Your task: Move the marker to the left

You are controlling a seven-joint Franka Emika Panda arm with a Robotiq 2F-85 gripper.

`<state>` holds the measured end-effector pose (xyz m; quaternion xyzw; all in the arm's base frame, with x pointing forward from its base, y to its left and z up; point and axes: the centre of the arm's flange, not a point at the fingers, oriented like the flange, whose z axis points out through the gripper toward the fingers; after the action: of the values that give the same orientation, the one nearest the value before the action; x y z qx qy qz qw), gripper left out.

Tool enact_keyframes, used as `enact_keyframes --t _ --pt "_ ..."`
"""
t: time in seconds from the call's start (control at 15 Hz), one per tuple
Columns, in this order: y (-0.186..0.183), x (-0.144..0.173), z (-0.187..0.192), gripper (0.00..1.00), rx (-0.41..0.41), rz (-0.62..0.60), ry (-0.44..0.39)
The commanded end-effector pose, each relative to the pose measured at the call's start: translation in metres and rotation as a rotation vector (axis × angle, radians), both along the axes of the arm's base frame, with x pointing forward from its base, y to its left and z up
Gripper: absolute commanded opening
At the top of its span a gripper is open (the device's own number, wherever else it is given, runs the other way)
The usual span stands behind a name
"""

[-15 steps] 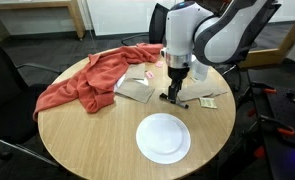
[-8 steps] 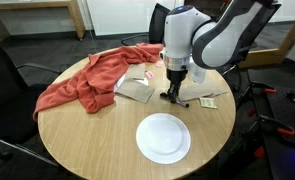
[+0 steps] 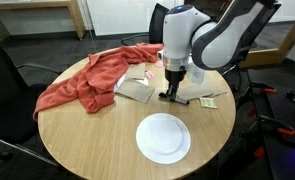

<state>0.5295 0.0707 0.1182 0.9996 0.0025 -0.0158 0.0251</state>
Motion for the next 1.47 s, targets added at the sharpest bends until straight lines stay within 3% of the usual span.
enact_keyframes --t 0.0,0.27,0.8,1.2,1.4 --pt "0.006 0.013 0.026 0.05 0.003 -0.001 -0.03" --pt "0.014 0.039 0.051 0.05 0.001 0.074 -0.042" --pt "0.059 0.097 0.076 0.05 0.022 0.472 0.021" --pt "0.088 0.135 0.061 0.05 0.013 0.766 0.036" --pt "0.103 0.138 0.045 0.05 0.032 0.907 0.025"
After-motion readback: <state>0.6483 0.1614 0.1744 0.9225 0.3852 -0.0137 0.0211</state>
